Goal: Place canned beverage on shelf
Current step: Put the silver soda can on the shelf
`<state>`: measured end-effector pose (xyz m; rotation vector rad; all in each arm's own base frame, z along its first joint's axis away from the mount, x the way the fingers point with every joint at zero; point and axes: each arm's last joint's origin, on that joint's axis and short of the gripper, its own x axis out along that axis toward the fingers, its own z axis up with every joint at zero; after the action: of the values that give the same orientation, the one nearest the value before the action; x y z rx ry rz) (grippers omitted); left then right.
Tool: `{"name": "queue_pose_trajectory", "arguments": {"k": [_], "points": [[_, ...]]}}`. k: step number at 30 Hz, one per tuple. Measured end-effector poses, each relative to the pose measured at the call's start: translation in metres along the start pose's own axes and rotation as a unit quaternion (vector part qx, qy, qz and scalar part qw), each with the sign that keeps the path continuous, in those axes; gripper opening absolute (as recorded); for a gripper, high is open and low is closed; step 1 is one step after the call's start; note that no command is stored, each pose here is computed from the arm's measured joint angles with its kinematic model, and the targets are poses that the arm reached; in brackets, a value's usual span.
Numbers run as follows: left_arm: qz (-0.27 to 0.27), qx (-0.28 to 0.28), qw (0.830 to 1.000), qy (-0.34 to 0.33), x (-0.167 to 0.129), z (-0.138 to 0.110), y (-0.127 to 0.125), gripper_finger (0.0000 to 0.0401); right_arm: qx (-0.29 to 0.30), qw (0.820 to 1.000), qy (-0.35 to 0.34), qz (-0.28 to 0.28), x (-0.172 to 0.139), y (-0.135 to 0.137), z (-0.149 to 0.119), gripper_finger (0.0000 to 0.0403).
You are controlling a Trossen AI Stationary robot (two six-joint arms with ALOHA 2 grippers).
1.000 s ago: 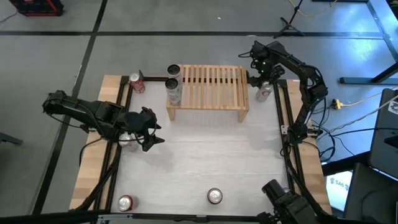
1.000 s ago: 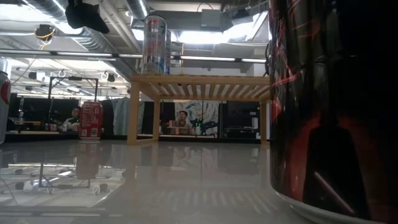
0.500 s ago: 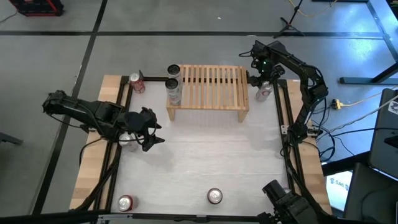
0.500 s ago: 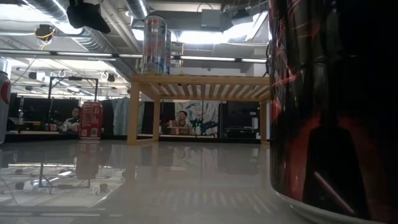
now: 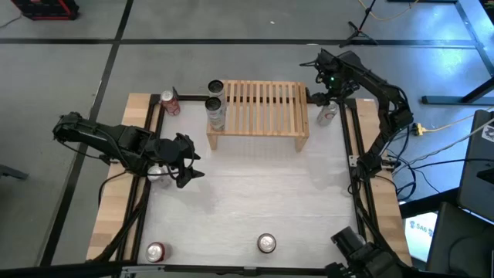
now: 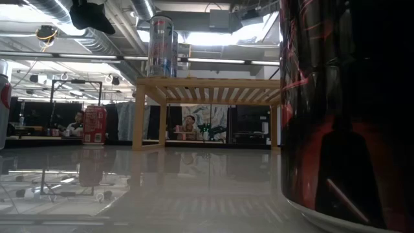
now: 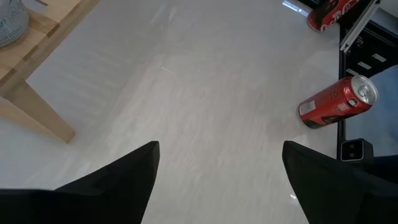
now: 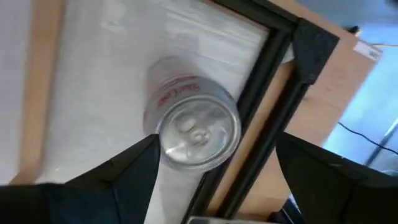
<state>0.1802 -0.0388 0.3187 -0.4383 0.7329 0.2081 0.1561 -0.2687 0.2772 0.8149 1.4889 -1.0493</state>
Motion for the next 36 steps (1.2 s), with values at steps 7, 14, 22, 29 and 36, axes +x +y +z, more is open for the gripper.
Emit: {"name": "queue_pose_trajectory", "arguments": {"k": [7,14,22,29,36], "points": [[0.0,0.0,1.0,0.0,0.0,0.0,0.0,0.033,0.0,1.0,0.004,0.016,0.016,0.004,-0.001,0.0308],[0.0,-0.001,1.0,0.0,0.0,0.0,0.0,0.033,-0.002,1.0,0.003,0.023,0.021,0.005,0.0,0.0308],[0.0,-0.001,1.0,0.0,0.0,0.0,0.0,0.033,-0.008,0.999,0.006,0.032,0.022,0.006,0.0,0.0308],[0.0,-0.004,1.0,0.0,0.0,0.0,0.0,0.033,-0.016,0.999,-0.002,0.046,0.022,0.007,0.002,0.0308],[0.0,-0.004,1.0,0.0,0.0,0.0,0.0,0.033,-0.076,0.995,-0.028,0.058,0.022,0.004,0.007,0.0308]]}}
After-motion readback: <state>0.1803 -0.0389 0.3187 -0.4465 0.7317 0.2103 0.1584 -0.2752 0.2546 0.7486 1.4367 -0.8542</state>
